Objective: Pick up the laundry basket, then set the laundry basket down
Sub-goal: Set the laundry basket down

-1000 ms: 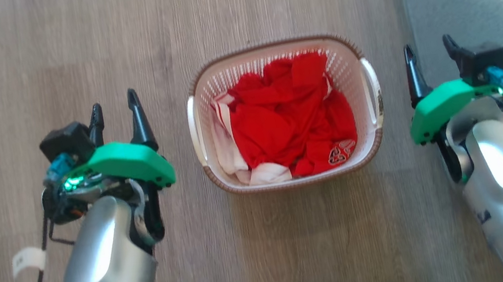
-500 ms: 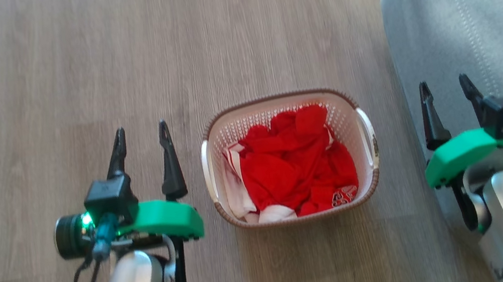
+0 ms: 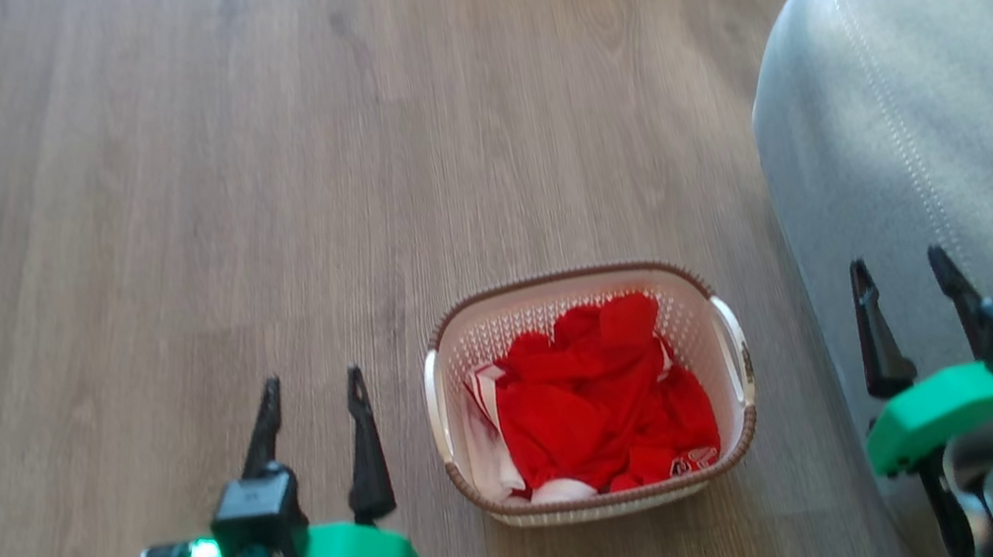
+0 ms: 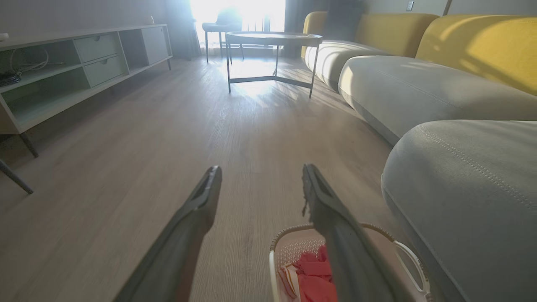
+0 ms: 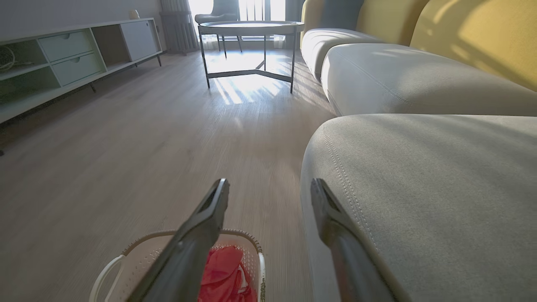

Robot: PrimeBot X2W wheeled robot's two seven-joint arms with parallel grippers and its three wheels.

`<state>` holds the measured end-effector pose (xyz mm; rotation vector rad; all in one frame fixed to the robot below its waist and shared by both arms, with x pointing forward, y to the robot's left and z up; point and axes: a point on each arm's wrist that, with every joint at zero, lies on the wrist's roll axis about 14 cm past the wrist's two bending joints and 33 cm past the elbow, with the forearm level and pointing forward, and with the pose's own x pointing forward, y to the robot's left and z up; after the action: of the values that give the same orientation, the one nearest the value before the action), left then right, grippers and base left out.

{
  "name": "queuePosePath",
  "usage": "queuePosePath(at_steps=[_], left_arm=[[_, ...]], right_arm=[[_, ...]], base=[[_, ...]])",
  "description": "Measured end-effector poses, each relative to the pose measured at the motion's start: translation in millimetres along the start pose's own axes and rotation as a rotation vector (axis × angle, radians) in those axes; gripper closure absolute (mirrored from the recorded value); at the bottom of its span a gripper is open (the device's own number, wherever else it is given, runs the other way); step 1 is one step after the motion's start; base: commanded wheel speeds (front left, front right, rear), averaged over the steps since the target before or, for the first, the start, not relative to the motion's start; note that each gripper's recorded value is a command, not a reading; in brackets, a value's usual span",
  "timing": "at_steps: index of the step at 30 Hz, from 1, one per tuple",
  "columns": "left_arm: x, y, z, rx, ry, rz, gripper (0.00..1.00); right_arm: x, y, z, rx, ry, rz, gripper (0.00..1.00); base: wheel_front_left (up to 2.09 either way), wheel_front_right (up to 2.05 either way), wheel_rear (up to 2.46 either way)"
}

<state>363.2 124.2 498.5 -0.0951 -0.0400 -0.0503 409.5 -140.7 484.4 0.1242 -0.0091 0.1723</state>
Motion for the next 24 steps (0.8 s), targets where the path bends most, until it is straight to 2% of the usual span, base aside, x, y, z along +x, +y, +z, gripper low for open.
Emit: queuePosePath(at_steps=[10, 24], left_arm=[[-31.3, -0.5, 10.8, 0.011, -0.011, -0.015, 0.0], [-42.8, 5.6, 12.6, 0.007, 0.004, -0.006, 0.0]], right_arm=[[-36.3, 6.0, 6.4, 0.015, -0.019, -0.004, 0.0], [-53.8, 3.4, 11.0, 0.022, -0.023, -0.019, 0.0]], base=[[0.0, 0.0, 0.0], [0.0, 0.0, 0.0]])
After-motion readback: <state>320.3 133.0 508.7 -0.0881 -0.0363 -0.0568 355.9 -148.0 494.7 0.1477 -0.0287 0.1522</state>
